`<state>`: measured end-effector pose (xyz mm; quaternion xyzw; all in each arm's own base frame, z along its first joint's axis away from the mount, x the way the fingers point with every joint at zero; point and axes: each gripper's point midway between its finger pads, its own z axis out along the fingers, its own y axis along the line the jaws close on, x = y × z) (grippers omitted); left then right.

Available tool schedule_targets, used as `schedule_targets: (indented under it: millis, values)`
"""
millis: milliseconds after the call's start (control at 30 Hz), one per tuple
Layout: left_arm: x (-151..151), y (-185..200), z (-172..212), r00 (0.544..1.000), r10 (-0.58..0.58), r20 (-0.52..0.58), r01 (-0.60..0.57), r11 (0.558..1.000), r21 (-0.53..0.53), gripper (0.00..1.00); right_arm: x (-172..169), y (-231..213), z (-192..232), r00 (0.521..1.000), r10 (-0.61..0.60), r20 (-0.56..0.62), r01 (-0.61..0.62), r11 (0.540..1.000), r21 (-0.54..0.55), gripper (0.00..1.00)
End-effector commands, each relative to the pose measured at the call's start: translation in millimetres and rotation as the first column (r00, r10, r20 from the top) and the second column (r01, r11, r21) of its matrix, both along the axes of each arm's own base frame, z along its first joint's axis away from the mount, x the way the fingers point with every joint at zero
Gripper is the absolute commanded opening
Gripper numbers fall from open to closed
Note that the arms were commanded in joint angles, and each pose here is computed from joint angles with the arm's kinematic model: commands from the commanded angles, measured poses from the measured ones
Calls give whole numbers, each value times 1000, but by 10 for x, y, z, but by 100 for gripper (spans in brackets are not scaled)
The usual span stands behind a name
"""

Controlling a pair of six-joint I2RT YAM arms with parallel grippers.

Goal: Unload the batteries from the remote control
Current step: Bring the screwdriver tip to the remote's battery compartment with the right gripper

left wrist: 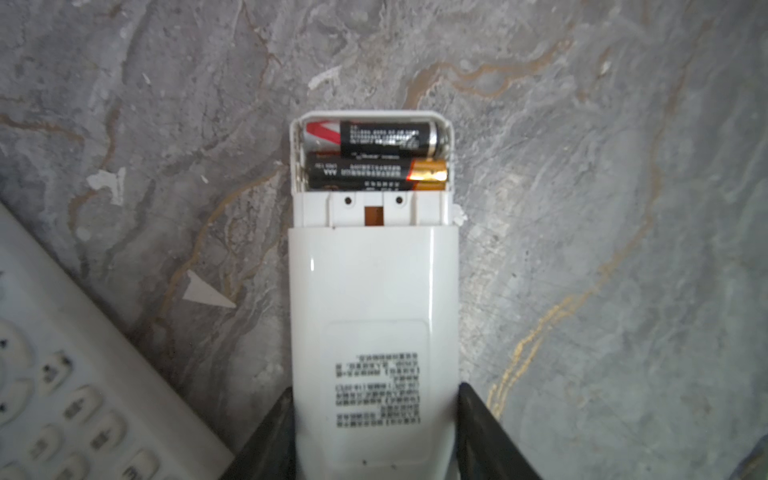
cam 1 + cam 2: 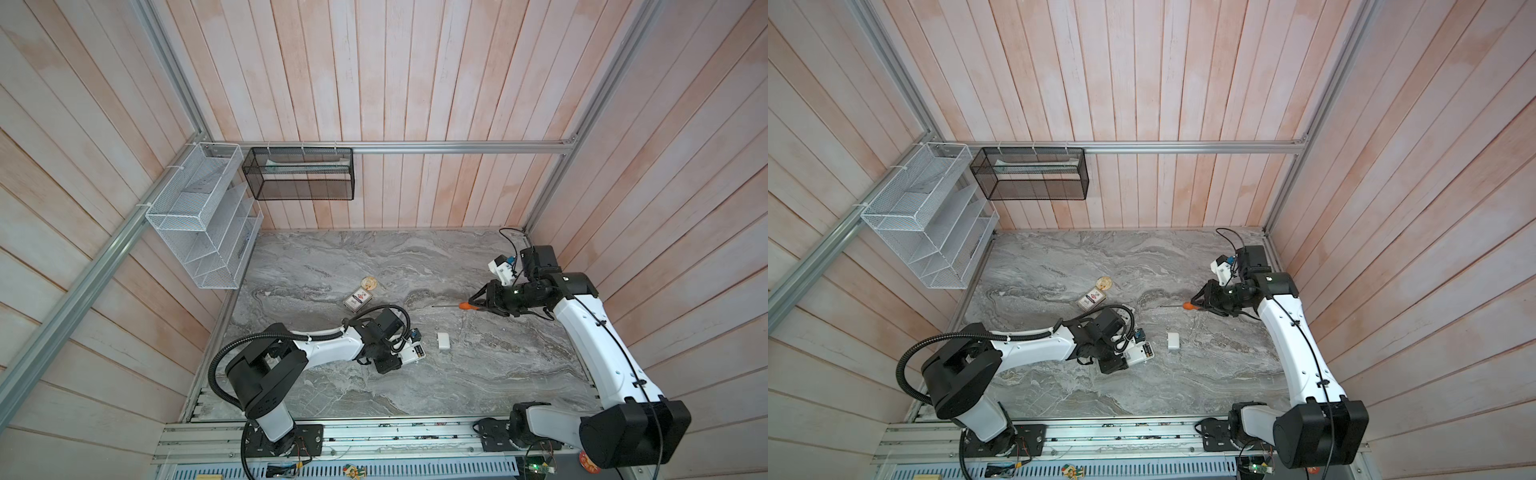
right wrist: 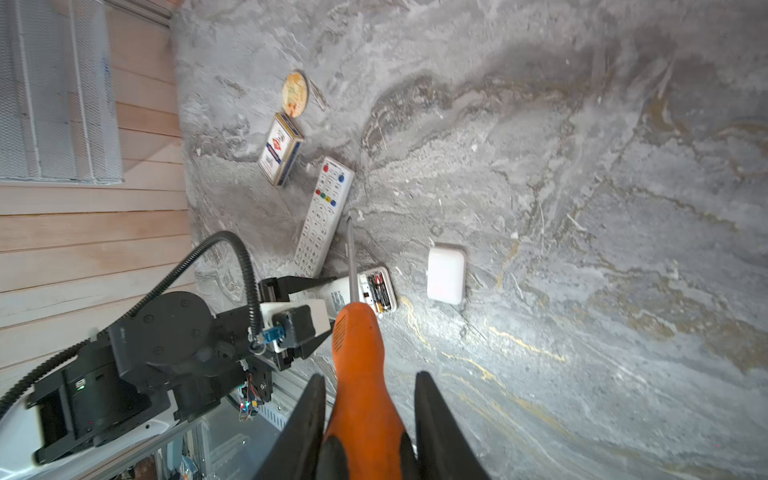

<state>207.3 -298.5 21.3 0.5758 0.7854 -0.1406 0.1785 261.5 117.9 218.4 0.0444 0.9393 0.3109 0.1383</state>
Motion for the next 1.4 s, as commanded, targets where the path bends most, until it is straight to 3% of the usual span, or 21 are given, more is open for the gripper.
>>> schedule_targets:
  millis: [0, 400, 1367]
  values:
    - [-155, 223, -193, 998, -5, -58, 10, 997, 78, 48, -302, -25, -124, 994, 32, -100, -37, 998, -49, 11]
    - [-191, 215, -181, 995, -9, -96, 15, 998, 63, 31, -880, 259, -607, 959, 109, -260, -121, 992, -28, 8]
    - [-162, 185, -120, 997, -2, -83, 6, 999, 41, 29, -605, 324, -832, 963, 99, -249, -110, 993, -31, 6]
